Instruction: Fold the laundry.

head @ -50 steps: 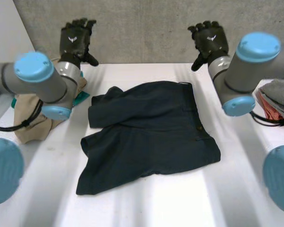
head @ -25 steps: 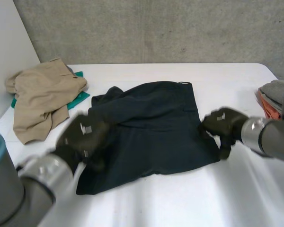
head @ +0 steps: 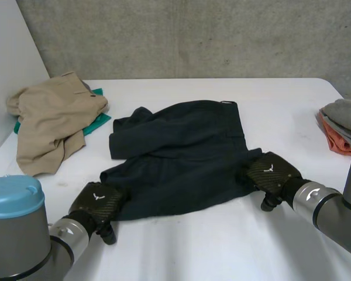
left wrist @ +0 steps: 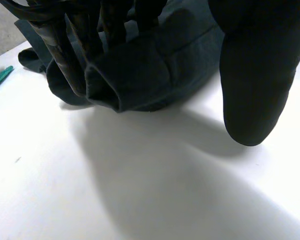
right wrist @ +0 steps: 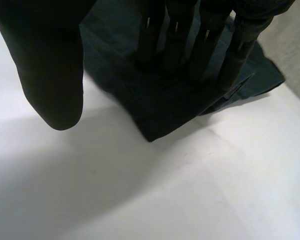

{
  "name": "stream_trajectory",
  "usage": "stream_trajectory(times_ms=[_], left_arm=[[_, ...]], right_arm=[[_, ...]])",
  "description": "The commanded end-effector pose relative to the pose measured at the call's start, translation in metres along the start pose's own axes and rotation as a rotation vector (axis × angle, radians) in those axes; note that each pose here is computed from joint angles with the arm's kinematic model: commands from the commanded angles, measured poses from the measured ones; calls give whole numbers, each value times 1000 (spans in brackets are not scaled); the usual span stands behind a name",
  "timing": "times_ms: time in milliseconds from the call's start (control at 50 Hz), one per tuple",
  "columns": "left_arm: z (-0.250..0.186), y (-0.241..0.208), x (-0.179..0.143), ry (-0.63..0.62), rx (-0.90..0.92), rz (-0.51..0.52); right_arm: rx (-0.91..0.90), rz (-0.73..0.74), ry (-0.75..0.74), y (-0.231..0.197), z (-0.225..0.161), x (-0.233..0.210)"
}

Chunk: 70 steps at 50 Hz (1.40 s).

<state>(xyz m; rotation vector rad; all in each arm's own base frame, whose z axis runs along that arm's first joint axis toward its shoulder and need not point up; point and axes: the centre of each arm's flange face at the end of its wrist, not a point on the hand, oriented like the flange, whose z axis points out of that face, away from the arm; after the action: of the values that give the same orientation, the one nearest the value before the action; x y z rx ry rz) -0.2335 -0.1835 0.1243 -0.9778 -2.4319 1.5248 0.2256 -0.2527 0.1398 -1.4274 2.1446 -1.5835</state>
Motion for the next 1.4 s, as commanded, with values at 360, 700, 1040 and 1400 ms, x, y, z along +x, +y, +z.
stream_trajectory(times_ms=[360,700,1040,1400], left_arm=[[52,-11,-6,-46,125,112],[-25,-69,-9,-44,240,134],[-57,-192,-44,-176,645,136],[66,-292,-82,-395,1058,211]], right_arm=[[97,-95,123,3,49,-11],[82,-161,264,-58,-23,23],[265,-157,389,-160,-98,91],[403,2,538,-182,35,153]])
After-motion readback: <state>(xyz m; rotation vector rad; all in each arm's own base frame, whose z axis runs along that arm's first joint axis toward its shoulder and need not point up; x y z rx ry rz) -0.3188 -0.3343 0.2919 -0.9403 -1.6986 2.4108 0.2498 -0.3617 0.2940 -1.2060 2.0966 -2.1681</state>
